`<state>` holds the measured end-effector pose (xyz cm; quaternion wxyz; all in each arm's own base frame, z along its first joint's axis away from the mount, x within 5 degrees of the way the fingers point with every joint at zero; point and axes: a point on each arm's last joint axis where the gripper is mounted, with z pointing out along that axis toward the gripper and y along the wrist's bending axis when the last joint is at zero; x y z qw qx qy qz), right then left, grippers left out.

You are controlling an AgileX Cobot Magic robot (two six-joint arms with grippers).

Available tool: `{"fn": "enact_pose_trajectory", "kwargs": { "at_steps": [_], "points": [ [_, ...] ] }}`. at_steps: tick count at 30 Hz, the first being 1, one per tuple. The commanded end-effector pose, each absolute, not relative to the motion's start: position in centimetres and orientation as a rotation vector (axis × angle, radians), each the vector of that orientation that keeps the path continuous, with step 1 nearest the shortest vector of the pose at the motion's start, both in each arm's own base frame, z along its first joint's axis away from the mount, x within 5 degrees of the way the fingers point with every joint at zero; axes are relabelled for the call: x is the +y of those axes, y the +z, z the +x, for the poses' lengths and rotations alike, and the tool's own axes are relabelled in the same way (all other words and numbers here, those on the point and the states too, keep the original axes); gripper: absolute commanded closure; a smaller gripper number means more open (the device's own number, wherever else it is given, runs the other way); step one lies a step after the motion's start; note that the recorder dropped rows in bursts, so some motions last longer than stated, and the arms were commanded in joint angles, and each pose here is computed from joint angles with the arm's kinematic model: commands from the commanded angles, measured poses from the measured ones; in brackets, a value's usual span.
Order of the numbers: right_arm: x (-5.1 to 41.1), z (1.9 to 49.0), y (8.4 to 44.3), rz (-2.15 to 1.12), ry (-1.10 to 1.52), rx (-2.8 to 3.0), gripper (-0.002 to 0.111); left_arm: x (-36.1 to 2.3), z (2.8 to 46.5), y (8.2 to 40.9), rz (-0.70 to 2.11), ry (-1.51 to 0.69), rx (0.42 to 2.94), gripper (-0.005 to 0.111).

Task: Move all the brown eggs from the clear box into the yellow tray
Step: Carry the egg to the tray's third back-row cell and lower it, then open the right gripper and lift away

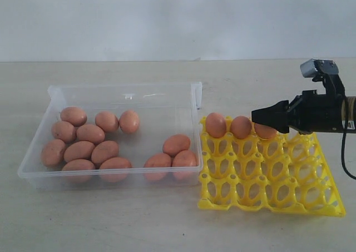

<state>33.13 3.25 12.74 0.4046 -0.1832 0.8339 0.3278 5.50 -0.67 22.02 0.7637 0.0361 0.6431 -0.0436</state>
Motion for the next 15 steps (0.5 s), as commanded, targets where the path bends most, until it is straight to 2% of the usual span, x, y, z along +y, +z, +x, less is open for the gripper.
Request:
{"fn": "enact_pose_trajectory", "kwargs": {
  "at_steps": [1, 11, 15],
  "points": [
    [3.3, 33.0, 12.8, -0.463, 0.832, 2.099, 0.052, -0.7, 5.4, 22.3, 0.071, -0.112, 1.379, 0.085],
    [3.4, 33.1, 13.1, -0.432, 0.869, 2.081, 0.052, -0.7, 5.4, 22.3, 0.071, -0.112, 1.379, 0.085],
    [4.2, 32.8, 18.1, -0.413, 1.012, 1.838, 0.056, -0.7, 5.4, 22.3, 0.071, -0.112, 1.379, 0.085]
  ]
}}
